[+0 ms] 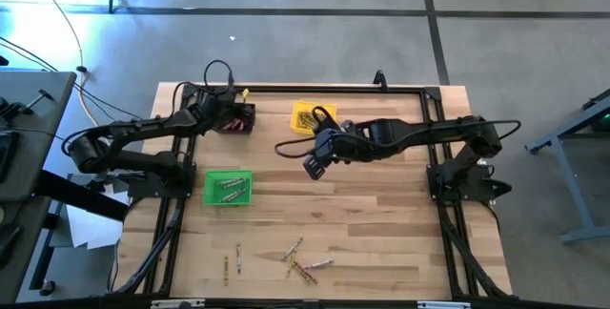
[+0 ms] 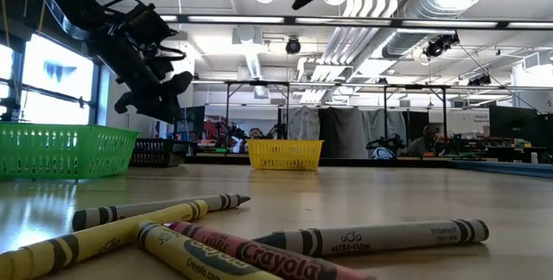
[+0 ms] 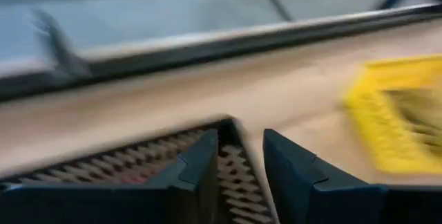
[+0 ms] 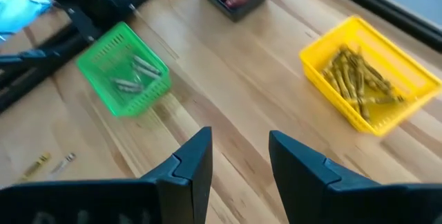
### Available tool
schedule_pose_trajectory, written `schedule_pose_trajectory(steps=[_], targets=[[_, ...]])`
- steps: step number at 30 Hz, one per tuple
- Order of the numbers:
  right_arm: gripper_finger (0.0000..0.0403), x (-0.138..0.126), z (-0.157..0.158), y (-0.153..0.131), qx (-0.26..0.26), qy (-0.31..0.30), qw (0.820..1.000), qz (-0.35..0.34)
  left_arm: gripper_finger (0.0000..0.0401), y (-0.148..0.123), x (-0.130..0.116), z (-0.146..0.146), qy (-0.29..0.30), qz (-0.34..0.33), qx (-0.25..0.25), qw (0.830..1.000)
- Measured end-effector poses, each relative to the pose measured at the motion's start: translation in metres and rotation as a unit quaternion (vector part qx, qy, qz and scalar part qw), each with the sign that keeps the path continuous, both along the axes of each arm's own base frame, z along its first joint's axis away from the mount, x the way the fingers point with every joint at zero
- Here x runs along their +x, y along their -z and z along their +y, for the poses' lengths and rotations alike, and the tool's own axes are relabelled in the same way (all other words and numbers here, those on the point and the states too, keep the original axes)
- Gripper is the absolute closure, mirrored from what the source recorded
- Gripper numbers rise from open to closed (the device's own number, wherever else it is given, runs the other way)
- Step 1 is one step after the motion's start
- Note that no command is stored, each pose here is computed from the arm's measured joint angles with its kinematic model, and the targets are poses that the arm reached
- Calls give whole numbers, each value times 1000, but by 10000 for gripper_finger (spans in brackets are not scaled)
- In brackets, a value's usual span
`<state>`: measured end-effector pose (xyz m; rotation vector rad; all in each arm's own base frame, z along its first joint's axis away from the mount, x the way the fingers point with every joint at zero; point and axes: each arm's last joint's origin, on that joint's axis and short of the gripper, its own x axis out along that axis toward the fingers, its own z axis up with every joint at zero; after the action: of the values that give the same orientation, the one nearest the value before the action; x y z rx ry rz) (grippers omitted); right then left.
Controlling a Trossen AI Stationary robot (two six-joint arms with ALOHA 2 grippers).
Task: Sort crayons
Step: Put the yellow crayon into the yellow bin
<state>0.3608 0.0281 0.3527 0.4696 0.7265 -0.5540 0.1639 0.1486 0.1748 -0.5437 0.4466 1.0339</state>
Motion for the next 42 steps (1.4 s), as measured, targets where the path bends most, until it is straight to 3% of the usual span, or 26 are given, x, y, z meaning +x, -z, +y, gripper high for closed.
schedule_pose_trajectory(steps=[2,4,6,9,12,17,22,26,30,35,39,42], targets=[[274,-3,0,3,8,5,1000,18,291,-2,3,-3,44,-56,-46,996],[274,-7,0,5,15,11,999,39,290,-7,7,-9,122,-118,-95,981],[274,-11,-1,8,19,20,998,59,293,-14,14,-20,225,-174,-146,947],[274,-15,-1,10,20,24,996,83,302,-22,24,-45,361,-224,-237,874],[274,-15,-1,11,19,24,996,86,311,-29,33,-79,446,-229,-306,809],[274,-15,-1,10,19,24,996,86,324,-39,40,-145,538,-198,-374,729],[274,-15,-1,10,19,24,996,85,329,-42,30,-204,576,-150,-424,682],[274,-14,-1,10,29,38,996,74,329,-37,15,-241,562,-93,-475,671],[274,-14,-1,10,43,56,995,66,330,-33,-4,-271,540,-50,-501,675],[274,-14,0,10,61,42,995,71,330,-21,-28,-302,482,-10,-513,710],[274,-14,0,11,56,33,995,77,330,-6,-37,-317,406,-7,-500,765],[274,-14,0,11,48,19,995,82,330,6,-37,-323,336,-7,-508,793]])
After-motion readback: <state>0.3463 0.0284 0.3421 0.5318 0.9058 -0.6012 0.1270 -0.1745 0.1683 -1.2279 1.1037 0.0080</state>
